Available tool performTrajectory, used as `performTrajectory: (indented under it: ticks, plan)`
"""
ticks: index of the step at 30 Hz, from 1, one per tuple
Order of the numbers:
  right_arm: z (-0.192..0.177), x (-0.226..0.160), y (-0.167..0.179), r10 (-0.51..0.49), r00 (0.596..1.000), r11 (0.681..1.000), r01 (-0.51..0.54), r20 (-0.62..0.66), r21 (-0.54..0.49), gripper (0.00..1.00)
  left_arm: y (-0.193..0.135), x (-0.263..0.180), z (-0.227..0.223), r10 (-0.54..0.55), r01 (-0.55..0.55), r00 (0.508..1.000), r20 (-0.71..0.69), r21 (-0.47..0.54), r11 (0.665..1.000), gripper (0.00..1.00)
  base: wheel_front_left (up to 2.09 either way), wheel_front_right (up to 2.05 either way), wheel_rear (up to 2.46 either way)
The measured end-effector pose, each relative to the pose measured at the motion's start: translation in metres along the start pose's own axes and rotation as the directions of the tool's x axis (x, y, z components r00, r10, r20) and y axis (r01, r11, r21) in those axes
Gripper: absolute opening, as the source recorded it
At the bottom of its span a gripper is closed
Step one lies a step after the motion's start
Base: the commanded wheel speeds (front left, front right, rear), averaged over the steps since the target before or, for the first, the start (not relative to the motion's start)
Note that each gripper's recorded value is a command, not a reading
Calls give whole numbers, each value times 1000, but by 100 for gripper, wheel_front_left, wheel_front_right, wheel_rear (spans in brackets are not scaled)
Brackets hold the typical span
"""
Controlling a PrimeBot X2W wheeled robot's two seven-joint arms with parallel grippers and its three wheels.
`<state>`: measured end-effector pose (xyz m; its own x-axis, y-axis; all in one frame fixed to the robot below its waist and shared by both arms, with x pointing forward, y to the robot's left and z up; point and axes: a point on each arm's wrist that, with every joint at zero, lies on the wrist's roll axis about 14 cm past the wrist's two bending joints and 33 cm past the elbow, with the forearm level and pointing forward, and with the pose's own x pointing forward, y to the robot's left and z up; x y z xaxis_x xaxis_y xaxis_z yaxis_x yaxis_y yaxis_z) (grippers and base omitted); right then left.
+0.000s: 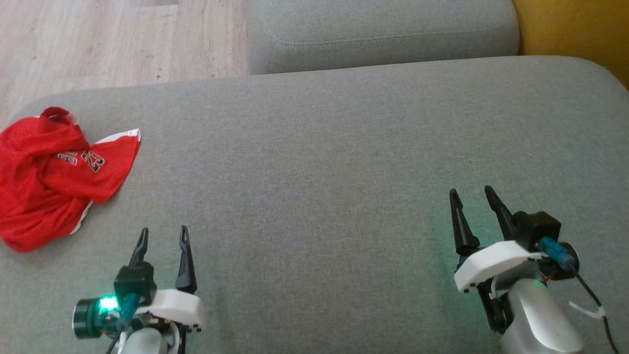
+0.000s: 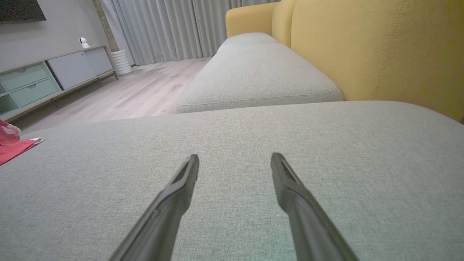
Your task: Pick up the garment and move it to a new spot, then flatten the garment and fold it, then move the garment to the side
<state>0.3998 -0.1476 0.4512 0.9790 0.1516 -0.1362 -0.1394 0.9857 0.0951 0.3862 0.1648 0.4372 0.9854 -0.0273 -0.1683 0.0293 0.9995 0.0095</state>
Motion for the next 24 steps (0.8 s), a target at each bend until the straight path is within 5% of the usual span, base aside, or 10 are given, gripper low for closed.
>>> performTrajectory:
  ticks: [13, 24]
  plan:
    - [-16, 6, 12, 33, 998, 999, -33, -46, 11, 100, 13, -6, -9, 40, -40, 999, -22, -22, 999, 100, 0, 0, 0]
    - [-31, 35, 99, 279, 956, 960, -281, -95, -5, 100, 80, -56, -30, 257, -261, 964, -70, -63, 963, 100, 0, 0, 0]
